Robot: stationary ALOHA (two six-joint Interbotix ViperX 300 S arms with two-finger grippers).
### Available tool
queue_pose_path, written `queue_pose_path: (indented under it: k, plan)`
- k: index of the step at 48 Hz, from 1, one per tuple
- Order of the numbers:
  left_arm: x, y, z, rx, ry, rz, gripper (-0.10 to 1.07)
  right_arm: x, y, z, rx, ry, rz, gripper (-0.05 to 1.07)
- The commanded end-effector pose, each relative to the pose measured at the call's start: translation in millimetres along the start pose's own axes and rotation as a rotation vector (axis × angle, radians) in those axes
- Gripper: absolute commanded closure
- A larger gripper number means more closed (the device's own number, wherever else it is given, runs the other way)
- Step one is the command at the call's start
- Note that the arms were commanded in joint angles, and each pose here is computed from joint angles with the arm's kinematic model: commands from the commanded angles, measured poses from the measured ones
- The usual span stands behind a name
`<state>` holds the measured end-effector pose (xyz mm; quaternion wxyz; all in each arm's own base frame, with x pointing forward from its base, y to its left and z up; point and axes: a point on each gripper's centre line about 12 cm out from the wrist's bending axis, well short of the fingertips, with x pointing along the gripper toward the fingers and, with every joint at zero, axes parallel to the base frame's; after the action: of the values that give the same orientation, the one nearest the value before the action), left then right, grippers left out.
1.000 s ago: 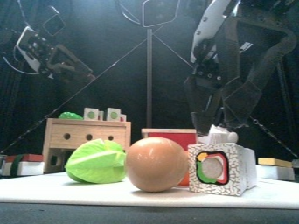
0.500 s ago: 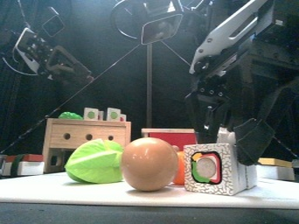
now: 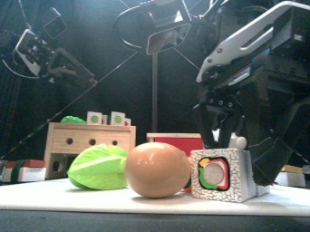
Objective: Grab white sushi
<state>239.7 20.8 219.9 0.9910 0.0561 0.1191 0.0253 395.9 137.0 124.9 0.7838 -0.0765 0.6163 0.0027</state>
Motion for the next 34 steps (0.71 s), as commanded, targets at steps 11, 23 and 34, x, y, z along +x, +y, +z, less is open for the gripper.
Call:
queue_pose_path:
  k: [11,23,34]
  plan:
    - [1.0,0.6,5.0,0.000,-0.017,0.001,0.24,-20.0,0.0,3.0,0.002,-0.025,0.004,0.42]
    - [0.8,0.5,4.2,0.000,-0.014,0.001,0.24,-48.1,3.1,7.5,-0.006,-0.066,0.011,0.42]
    - [0.8,0.5,4.2,0.000,-0.014,0.001,0.24,-49.7,0.5,5.4,-0.012,-0.042,-0.011,0.42]
